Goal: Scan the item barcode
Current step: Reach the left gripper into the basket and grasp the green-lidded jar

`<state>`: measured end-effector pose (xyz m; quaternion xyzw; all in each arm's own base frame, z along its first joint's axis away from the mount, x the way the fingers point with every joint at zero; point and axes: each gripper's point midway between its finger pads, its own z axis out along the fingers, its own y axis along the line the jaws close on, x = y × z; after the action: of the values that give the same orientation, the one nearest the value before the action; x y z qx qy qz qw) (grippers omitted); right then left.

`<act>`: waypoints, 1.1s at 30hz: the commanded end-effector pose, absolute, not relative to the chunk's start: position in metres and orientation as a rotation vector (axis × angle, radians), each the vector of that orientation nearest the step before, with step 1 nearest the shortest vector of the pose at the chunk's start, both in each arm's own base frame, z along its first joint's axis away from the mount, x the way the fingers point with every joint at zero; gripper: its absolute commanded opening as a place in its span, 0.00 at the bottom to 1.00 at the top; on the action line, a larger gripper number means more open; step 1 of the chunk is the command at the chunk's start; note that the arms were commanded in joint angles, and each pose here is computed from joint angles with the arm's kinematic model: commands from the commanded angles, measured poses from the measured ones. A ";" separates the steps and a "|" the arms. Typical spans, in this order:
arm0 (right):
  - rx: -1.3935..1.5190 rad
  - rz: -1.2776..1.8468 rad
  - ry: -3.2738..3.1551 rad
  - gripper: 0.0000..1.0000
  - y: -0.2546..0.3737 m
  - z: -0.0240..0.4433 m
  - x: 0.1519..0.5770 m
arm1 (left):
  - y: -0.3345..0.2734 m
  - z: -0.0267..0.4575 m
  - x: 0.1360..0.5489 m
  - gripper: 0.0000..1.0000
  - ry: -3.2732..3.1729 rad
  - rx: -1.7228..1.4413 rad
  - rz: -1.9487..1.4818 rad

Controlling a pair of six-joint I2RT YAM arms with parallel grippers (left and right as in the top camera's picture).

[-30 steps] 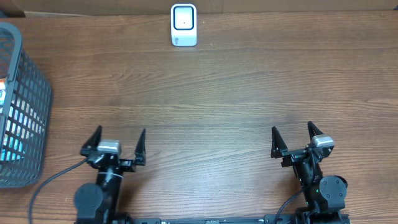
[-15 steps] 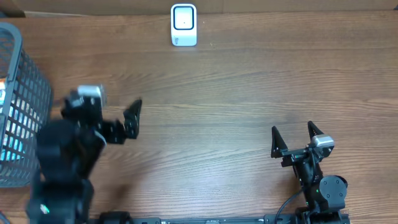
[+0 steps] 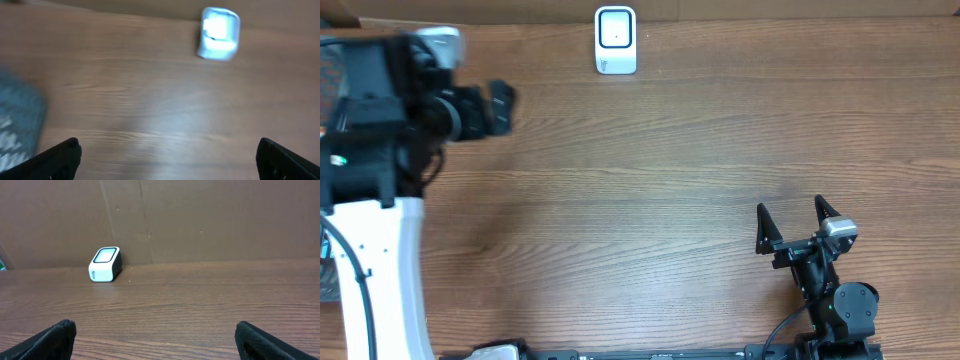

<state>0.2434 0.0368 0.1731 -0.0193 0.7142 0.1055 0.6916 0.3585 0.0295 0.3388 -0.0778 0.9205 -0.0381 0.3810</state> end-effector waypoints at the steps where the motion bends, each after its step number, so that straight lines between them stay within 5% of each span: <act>1: -0.032 0.231 1.595 1.00 0.035 0.171 0.244 | 0.109 0.373 0.340 0.98 2.180 -0.667 -0.033; 6: -0.032 0.232 1.595 1.00 0.035 0.171 0.244 | 0.205 0.374 0.305 0.99 2.015 -1.037 0.092; 16: -0.032 0.232 1.594 1.00 0.035 0.171 0.244 | 0.330 0.254 0.216 0.95 2.083 -1.730 0.286; 25: -0.032 0.232 1.594 1.00 0.035 0.171 0.244 | 0.363 0.193 0.184 0.97 2.176 -1.941 0.452; 33: -0.032 0.232 1.594 1.00 0.035 0.171 0.244 | 0.386 0.132 0.189 0.99 2.492 -1.770 0.502</act>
<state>0.2434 0.0368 0.1732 -0.0194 0.7141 0.1054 0.6918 0.1972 0.3752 0.1588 -0.6117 0.7745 0.1437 0.0726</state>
